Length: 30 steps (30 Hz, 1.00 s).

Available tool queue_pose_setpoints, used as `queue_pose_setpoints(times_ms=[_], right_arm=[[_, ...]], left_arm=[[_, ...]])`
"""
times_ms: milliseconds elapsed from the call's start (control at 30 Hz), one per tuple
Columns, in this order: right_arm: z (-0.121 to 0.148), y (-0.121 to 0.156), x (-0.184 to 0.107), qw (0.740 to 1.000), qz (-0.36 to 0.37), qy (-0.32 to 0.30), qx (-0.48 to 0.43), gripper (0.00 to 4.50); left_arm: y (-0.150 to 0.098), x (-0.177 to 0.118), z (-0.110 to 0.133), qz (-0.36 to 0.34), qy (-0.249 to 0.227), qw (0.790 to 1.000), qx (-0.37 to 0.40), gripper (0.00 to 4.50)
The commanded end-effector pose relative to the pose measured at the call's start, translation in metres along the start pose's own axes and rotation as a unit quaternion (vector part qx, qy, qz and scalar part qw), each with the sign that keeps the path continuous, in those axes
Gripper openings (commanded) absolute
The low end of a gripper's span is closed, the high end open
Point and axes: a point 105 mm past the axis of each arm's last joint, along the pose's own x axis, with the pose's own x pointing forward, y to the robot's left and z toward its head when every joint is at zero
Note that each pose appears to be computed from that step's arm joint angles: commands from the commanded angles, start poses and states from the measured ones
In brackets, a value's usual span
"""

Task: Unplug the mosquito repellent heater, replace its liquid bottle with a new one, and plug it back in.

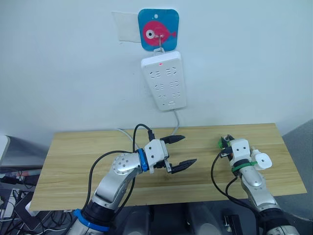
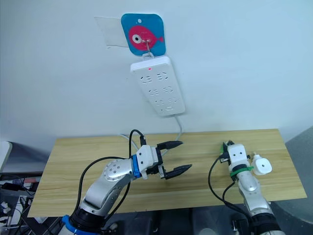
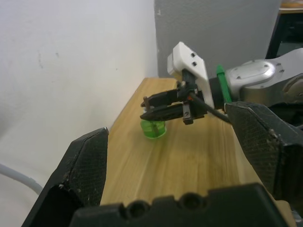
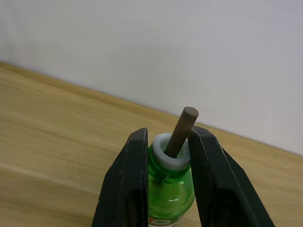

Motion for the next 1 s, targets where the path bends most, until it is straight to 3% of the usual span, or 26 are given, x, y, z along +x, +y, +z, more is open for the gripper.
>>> queue_pose_setpoints(times_ms=[33,333,667,833,967,1000], right_arm=[[0.0,-0.008,-0.001,1.0,-0.012,-0.015,-0.015,0.8],[-0.013,-0.005,-0.007,1.0,-0.007,0.005,-0.002,0.8],[-0.02,-0.012,-0.024,1.0,0.006,0.024,0.001,4.38],[-0.006,-0.011,-0.048,0.998,0.054,0.029,-0.002,4.45],[0.021,-0.003,-0.063,0.991,0.126,0.009,-0.049,4.45],[0.035,0.002,-0.064,0.985,0.162,0.0,-0.056,4.45]], left_arm=[[-0.006,0.001,0.011,-0.01,-0.014,1.0,0.019,4.48],[-0.011,-0.005,0.011,-0.008,-0.007,1.0,0.016,4.48],[-0.009,-0.016,0.007,0.02,0.003,1.0,0.006,4.5],[-0.01,-0.036,0.003,0.06,0.018,0.998,-0.002,4.5],[-0.011,-0.055,-0.004,0.111,0.031,0.993,-0.006,4.5],[-0.009,-0.064,-0.005,0.153,0.028,0.988,-0.018,4.5]])
